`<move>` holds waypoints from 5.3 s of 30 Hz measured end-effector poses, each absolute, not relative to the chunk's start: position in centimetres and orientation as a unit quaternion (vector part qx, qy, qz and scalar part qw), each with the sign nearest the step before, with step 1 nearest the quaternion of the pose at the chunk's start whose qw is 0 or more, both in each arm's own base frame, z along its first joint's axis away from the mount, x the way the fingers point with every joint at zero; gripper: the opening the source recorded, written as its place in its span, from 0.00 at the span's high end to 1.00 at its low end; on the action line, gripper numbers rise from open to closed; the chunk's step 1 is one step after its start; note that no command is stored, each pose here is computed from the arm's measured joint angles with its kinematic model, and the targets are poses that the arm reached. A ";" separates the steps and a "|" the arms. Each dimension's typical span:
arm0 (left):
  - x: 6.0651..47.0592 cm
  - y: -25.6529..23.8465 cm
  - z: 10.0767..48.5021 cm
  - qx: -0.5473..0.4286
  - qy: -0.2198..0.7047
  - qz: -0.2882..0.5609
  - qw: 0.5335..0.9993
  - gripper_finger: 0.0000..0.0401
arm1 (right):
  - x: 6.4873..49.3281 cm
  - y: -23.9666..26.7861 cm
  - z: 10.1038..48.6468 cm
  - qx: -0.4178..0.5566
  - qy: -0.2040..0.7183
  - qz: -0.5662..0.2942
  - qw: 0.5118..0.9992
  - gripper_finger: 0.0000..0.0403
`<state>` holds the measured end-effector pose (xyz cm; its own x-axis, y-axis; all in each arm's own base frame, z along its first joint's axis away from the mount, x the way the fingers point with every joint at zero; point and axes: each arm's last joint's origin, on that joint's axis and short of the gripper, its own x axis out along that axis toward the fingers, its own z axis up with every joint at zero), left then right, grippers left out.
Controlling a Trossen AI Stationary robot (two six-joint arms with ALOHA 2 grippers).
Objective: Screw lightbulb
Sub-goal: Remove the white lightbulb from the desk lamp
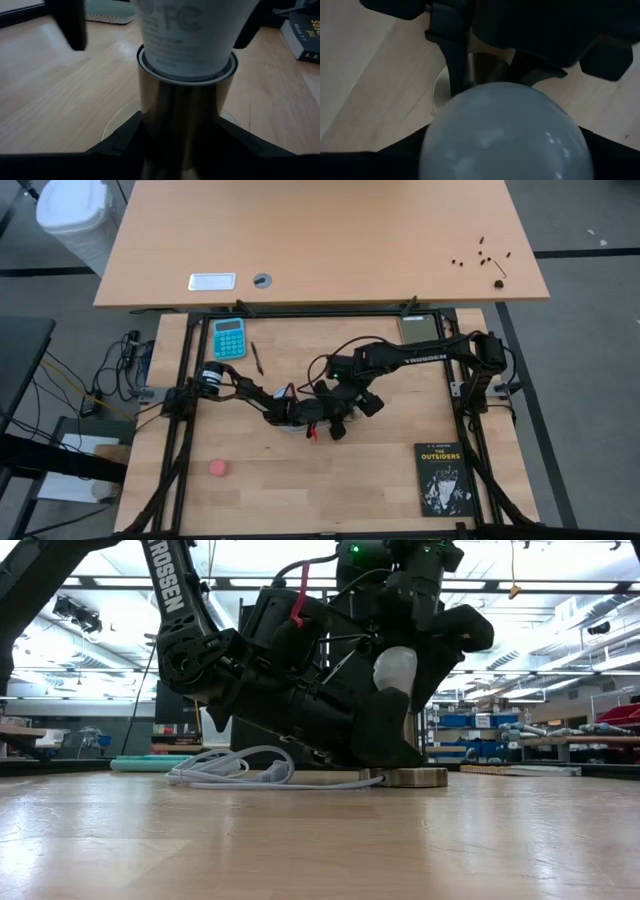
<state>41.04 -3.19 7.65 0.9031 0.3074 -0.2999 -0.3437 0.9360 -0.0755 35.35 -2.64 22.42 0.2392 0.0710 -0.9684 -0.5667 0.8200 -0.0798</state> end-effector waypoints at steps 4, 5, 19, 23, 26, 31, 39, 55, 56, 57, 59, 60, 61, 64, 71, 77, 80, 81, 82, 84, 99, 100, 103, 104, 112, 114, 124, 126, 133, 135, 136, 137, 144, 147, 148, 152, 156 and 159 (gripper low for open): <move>41.0 -3.2 7.6 -0.061 0.145 0.165 0.974 0.53 | 35.1 -2.6 23.0 -0.202 0.582 0.198 0.762 0.15; 41.0 -3.2 7.6 -0.061 0.145 0.164 0.974 0.53 | 35.0 -2.6 23.1 -0.200 0.585 0.199 0.760 0.13; 41.0 -3.2 7.6 -0.060 0.147 0.166 0.973 0.53 | 34.3 -2.5 29.7 -0.031 0.637 0.079 0.766 0.04; 41.0 -3.2 7.6 -0.060 0.148 0.167 0.973 0.53 | 34.1 -2.7 30.4 0.084 0.645 0.017 0.760 0.04; 41.0 -3.2 7.6 -0.060 0.148 0.168 0.973 0.53 | 34.1 -2.6 30.3 0.165 0.643 -0.001 0.748 0.03; 41.0 -3.2 7.6 -0.061 0.147 0.168 0.973 0.53 | 34.2 -2.1 30.2 0.177 0.643 -0.064 0.742 0.03; 41.0 -3.2 7.6 -0.073 0.145 0.171 0.972 0.53 | 35.0 -2.1 29.5 0.203 0.600 -0.159 0.757 0.03; 41.0 -3.2 7.6 -0.074 0.145 0.171 0.972 0.53 | 35.4 -1.9 25.6 0.267 0.583 -0.169 0.748 0.01; 41.0 -3.2 7.6 -0.074 0.145 0.171 0.972 0.53 | 35.3 -1.9 25.4 0.267 0.586 -0.170 0.746 0.01; 41.0 -3.2 7.6 -0.076 0.145 0.172 0.972 0.53 | 35.3 -1.9 25.2 0.266 0.588 -0.172 0.744 0.01; 41.0 -3.2 7.6 -0.077 0.144 0.171 0.972 0.53 | 35.3 -1.9 24.9 0.263 0.591 -0.176 0.742 0.02; 41.0 -3.2 7.6 -0.077 0.145 0.171 0.972 0.53 | 35.3 -1.9 24.8 0.263 0.593 -0.176 0.741 0.02; 41.0 -3.2 7.6 -0.077 0.145 0.171 0.972 0.53 | 35.2 -1.9 24.9 0.264 0.593 -0.176 0.740 0.03; 41.0 -3.2 7.6 -0.077 0.145 0.171 0.972 0.53 | 35.1 -2.0 24.9 0.261 0.596 -0.174 0.739 0.04; 41.0 -3.2 7.6 -0.078 0.144 0.171 0.971 0.53 | 35.5 -2.0 24.7 0.249 0.583 -0.170 0.754 0.05; 41.0 -3.2 7.6 -0.076 0.144 0.176 0.971 0.53 | 35.2 -2.1 22.8 0.248 0.589 -0.171 0.750 0.06; 41.0 -3.2 7.6 -0.076 0.144 0.176 0.971 0.53 | 35.4 -2.0 22.9 0.244 0.582 -0.166 0.758 0.07; 41.0 -3.2 7.6 -0.075 0.144 0.177 0.971 0.53 | 35.5 -2.0 22.9 0.241 0.580 -0.163 0.761 0.07; 41.0 -3.2 7.6 -0.075 0.144 0.177 0.971 0.53 | 35.5 -2.0 22.9 0.238 0.580 -0.161 0.763 0.07; 41.0 -3.2 7.6 -0.074 0.144 0.177 0.971 0.53 | 35.5 -2.1 22.9 0.233 0.578 -0.160 0.765 0.07; 41.0 -3.1 7.6 -0.068 0.146 0.181 0.970 0.53 | 35.3 -2.0 21.9 0.231 0.579 -0.132 0.771 0.33; 41.0 -3.1 7.6 -0.068 0.146 0.181 0.970 0.53 | 35.4 -2.0 22.0 0.228 0.579 -0.129 0.772 0.34; 41.0 -3.0 7.6 -0.069 0.145 0.182 0.970 0.53 | 35.5 -2.0 22.0 0.217 0.578 -0.120 0.778 0.38; 41.0 -3.0 7.6 -0.069 0.145 0.182 0.970 0.53 | 35.5 -2.0 22.0 0.212 0.579 -0.117 0.779 0.38; 41.0 -3.0 7.6 -0.070 0.144 0.185 0.970 0.53 | 35.4 -2.6 21.9 0.176 0.585 -0.088 0.787 0.35; 41.0 -3.0 7.6 -0.070 0.144 0.185 0.970 0.53 | 35.4 -2.7 21.9 0.165 0.588 -0.074 0.788 0.35; 41.0 -3.0 7.6 -0.068 0.144 0.184 0.970 0.53 | 35.3 -2.5 21.9 0.046 0.594 0.050 0.802 0.35; 41.0 -3.0 7.6 -0.068 0.145 0.184 0.970 0.53 | 35.3 -2.4 21.9 0.024 0.593 0.073 0.802 0.35; 41.0 -3.0 7.6 -0.068 0.144 0.181 0.970 0.53 | 35.1 -2.4 21.9 -0.060 0.586 0.140 0.796 0.35; 41.0 -3.0 7.6 -0.068 0.144 0.181 0.970 0.53 | 35.1 -2.4 21.9 -0.095 0.580 0.164 0.792 0.34; 41.0 -3.0 7.6 -0.069 0.144 0.181 0.970 0.53 | 35.1 -2.4 22.0 -0.117 0.576 0.175 0.790 0.34; 41.0 -3.0 7.6 -0.070 0.144 0.181 0.970 0.53 | 35.1 -2.4 22.0 -0.141 0.573 0.185 0.786 0.33; 41.0 -3.0 7.6 -0.071 0.143 0.182 0.970 0.53 | 35.1 -2.6 22.0 -0.315 0.537 0.270 0.735 0.34; 41.0 -3.0 7.6 -0.070 0.143 0.186 0.970 0.53 | 35.2 -2.8 22.0 -0.342 0.524 0.283 0.727 0.34; 41.0 -3.0 7.6 -0.070 0.143 0.186 0.969 0.53 | 35.2 -2.8 22.0 -0.342 0.522 0.282 0.728 0.34; 41.0 -3.0 7.6 -0.071 0.143 0.187 0.969 0.53 | 35.3 -2.7 22.1 -0.324 0.528 0.262 0.740 0.32; 41.0 -3.0 7.6 -0.072 0.143 0.187 0.969 0.53 | 35.4 -2.7 22.1 -0.269 0.547 0.209 0.764 0.26; 41.0 -3.0 7.6 -0.072 0.143 0.186 0.969 0.53 | 35.5 -3.0 22.1 -0.234 0.555 0.181 0.778 0.21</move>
<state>40.96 -2.97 7.57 0.8897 0.3405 -0.3041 -0.3816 0.9203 -0.0862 35.45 -2.96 22.09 0.3185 0.0211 -0.9477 -0.5403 0.8255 -0.1632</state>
